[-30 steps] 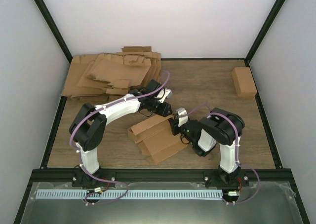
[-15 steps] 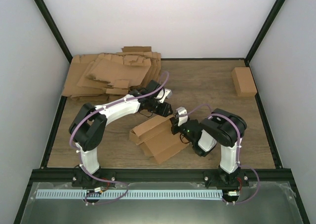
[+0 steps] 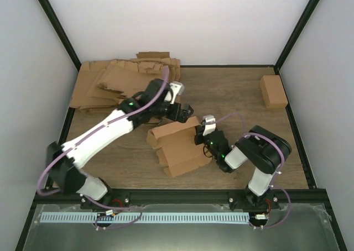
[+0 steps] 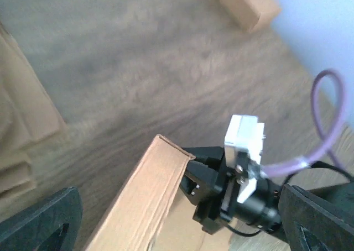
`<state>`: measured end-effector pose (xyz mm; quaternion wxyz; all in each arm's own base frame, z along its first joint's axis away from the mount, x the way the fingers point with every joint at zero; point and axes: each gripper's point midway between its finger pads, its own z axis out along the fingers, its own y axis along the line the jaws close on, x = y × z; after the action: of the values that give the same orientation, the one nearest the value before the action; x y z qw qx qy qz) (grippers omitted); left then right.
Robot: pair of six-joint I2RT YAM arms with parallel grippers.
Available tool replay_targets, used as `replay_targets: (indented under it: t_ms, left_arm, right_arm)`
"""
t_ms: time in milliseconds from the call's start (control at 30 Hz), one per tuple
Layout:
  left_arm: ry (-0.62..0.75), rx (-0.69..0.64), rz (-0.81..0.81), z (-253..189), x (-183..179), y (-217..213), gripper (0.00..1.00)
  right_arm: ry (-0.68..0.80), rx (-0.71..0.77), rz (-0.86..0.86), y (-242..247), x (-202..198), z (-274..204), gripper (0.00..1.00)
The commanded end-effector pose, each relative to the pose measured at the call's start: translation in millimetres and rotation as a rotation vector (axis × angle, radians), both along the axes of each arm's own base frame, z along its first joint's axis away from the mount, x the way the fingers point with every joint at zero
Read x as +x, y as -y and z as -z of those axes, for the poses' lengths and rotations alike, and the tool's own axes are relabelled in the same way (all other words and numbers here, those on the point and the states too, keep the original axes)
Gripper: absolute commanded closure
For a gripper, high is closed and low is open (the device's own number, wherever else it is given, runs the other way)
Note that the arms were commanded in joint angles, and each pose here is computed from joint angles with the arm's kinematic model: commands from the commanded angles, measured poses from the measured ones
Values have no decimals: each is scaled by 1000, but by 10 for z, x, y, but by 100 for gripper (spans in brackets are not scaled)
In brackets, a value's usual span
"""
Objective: Fold the paper box
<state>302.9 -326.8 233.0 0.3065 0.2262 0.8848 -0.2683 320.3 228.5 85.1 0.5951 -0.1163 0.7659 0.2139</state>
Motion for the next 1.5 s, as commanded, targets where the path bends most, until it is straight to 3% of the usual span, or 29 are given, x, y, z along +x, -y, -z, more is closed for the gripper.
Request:
replay_targets:
  t_ms: [0, 167, 300, 500, 767, 967, 1133, 1367, 1467]
  left_arm:
    - [76, -46, -170, -460, -121, -458, 0]
    - [40, -173, -345, -598, -466, -968, 0]
    - [-70, -305, -284, -477, -846, -990, 0]
    - [-194, -351, -212, -180, -1210, -1014, 0]
    - [-259, -403, -111, 40, -1419, -839, 9]
    - [-227, -367, -90, 4, -1275, -667, 8]
    - [-224, -257, -168, 224, -993, -589, 25]
    - [-181, -286, -208, 211, -803, -502, 50]
    - [-164, -233, -238, 266, -732, -543, 61]
  right_arm:
    - [-79, 143, 214, 334, 249, -187, 99]
    - [-156, 293, 300, 610, 298, -296, 99]
    - [-196, 380, 339, 719, 282, -390, 99]
    - [-233, 444, 392, 828, 219, -461, 99]
    - [-295, 444, 440, 903, 149, -352, 99]
    - [-258, 398, 440, 927, 90, -391, 99]
    - [-231, 374, 438, 904, 46, -435, 99]
    - [-236, 372, 412, 802, 22, -441, 99]
    - [-244, 366, 404, 751, 32, -424, 99]
